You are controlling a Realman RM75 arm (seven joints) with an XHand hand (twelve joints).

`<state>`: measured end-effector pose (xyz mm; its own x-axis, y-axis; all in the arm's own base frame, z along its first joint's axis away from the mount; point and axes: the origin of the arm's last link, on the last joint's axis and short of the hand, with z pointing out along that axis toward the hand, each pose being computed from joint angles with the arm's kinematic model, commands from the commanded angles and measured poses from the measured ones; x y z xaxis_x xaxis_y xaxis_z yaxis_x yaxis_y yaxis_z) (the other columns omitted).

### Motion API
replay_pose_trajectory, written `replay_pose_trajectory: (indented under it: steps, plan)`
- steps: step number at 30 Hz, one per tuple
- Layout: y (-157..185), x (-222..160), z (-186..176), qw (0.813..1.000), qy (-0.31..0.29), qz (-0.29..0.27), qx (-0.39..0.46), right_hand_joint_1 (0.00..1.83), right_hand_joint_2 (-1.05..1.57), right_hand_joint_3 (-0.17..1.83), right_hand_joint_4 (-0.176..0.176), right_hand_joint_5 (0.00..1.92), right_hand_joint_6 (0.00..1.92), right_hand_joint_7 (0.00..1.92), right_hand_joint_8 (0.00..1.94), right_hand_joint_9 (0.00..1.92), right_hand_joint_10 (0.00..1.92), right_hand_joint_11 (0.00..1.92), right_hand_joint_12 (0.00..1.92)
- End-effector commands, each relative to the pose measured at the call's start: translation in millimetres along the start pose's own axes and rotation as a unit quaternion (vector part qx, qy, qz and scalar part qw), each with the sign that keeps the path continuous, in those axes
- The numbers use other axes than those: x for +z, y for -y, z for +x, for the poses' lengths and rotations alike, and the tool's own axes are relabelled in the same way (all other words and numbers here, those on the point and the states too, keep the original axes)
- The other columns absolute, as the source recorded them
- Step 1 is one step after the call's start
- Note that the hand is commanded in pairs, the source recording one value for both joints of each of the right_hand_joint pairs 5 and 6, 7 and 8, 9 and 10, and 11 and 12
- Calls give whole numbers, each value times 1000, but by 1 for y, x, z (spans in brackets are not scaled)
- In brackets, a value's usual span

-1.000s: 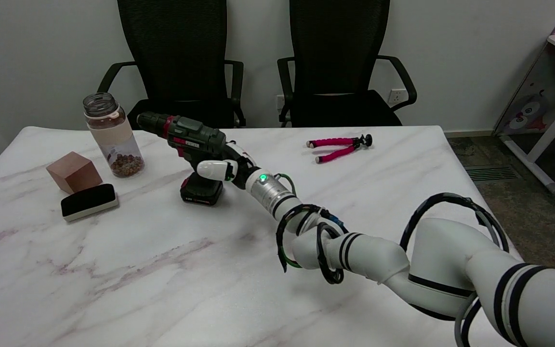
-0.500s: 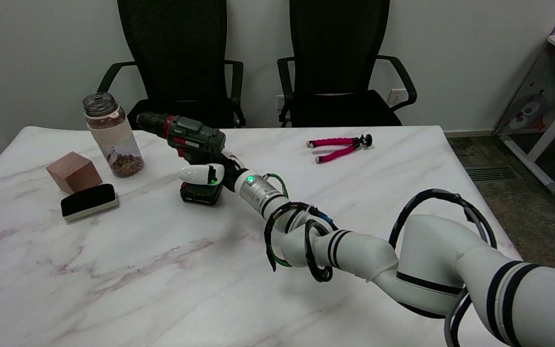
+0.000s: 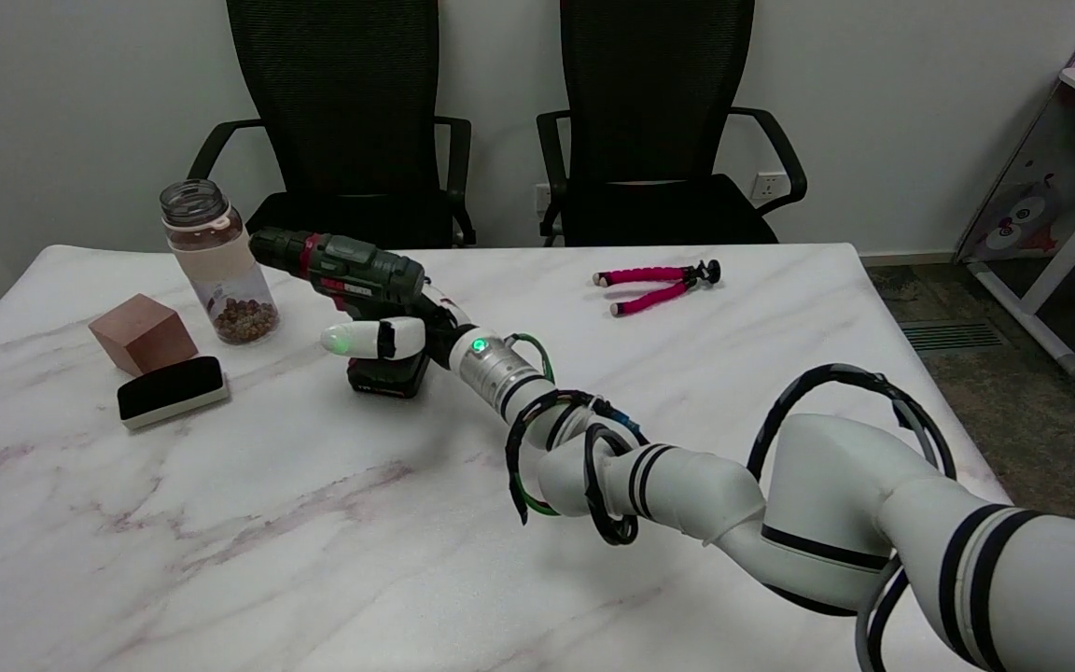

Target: Pick up the power screwdriver.

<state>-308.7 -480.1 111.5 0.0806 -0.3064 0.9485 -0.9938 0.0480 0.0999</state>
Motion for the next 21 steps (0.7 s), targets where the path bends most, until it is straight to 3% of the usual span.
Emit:
replay_pose_trajectory:
  steps: [1, 11, 21]
  plan:
    - [6, 1, 7, 1000, -20, 19, 15, 979, -276, 787, 176, 249, 249, 249, 249, 454, 454, 316, 316]
    - [11, 2, 13, 999, -25, 25, 12, 976, -293, 922, 176, 258, 258, 258, 258, 472, 472, 353, 353]
    - [13, 4, 14, 999, -25, 26, 11, 967, -293, 950, 176, 257, 257, 257, 257, 456, 456, 267, 267]
